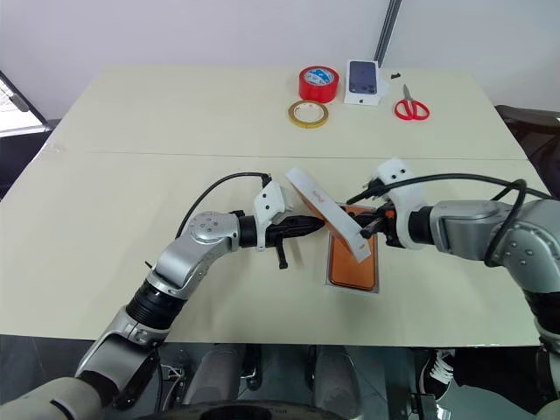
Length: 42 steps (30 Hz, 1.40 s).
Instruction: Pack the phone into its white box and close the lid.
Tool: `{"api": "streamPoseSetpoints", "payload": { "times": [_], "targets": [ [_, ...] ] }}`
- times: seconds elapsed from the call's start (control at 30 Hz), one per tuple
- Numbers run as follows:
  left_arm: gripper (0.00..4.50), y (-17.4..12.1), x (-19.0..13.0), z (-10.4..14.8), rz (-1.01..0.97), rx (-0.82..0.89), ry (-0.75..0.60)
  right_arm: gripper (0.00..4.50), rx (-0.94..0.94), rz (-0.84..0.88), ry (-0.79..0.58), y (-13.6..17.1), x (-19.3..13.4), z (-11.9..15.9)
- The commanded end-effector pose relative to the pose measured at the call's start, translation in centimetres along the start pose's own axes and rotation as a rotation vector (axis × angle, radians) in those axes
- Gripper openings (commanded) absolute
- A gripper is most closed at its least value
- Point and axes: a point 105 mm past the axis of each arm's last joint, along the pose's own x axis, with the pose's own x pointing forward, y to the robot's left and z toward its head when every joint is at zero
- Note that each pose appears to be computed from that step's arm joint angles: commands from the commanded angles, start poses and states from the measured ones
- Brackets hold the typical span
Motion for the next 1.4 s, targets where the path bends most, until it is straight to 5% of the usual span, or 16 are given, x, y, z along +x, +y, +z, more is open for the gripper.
{"api": "streamPoseSetpoints", "payload": {
  "times": [0.03, 0.4, 1.03, 1.4],
  "targets": [
    [0.00, 0.4, 0.3, 1.7, 0.002, 0.056, -0.044, 0.05, -0.053, 0.065, -0.022, 1.6, 0.1, 0.4],
    [0.00, -0.1, 1.4, 2.8, -0.036, 0.075, -0.075, 0.05, -0.027, 0.169, -0.013, 3.9, -0.2, -0.7],
    [0.00, -1.5, 2.8, 2.2, -0.124, 0.056, -0.068, 0.05, -0.035, -0.165, 0.096, -4.0, -4.6, -3.8],
    [0.00, 2.6, 0.2, 2.2, 0.068, 0.000, -0.055, 0.05, -0.201, -0.303, 0.109, -7.8, -3.5, -3.0]
  ]
}}
